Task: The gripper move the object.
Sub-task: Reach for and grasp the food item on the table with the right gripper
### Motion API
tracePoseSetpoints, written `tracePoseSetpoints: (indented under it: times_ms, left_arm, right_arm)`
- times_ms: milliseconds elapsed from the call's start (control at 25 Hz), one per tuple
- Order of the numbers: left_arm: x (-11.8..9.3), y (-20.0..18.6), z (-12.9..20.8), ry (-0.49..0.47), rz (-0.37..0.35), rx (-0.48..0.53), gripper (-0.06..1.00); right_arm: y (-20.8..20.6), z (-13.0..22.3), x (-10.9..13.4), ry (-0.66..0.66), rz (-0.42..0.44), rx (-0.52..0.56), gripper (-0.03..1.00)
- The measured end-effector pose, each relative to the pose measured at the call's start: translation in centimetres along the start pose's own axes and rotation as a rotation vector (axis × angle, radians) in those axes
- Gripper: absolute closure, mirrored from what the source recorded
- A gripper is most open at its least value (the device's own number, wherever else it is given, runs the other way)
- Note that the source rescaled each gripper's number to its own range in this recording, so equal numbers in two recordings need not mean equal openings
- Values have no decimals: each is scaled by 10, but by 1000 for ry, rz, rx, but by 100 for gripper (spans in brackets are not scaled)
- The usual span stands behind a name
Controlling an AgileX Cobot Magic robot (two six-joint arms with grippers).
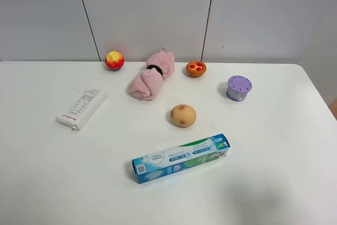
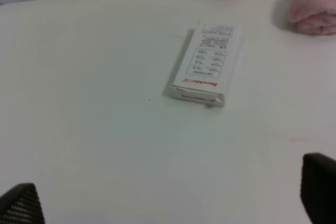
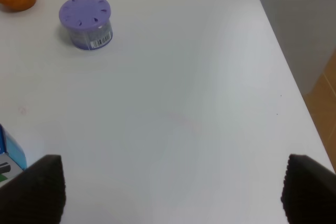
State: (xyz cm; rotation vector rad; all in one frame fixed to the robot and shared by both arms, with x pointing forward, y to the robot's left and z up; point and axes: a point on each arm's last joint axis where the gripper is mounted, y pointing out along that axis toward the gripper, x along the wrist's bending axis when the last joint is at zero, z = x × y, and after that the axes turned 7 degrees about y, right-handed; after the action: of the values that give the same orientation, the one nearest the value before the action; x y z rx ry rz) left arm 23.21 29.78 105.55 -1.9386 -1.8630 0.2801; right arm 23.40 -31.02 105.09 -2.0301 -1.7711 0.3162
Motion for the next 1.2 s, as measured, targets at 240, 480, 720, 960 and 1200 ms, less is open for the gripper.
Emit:
tracePoseSetpoints:
  times_ms: [240, 480, 720, 960, 1200]
  left_arm:
    - [0, 0, 0, 0, 0, 0, -6]
    - [0, 0, 0, 0, 0, 0, -6]
    - [0, 0, 0, 0, 0, 0, -6]
    - [0, 0, 0, 0, 0, 0, -6]
    - [0, 0, 0, 0, 0, 0, -6]
  right_arm:
    - [0, 0, 0, 0, 0, 0, 37]
    - [0, 0, 0, 0, 0, 0, 37]
    - [0, 0, 0, 0, 0, 0, 37]
    - [0, 0, 0, 0, 0, 0, 31]
    - [0, 0, 0, 0, 0, 0, 0]
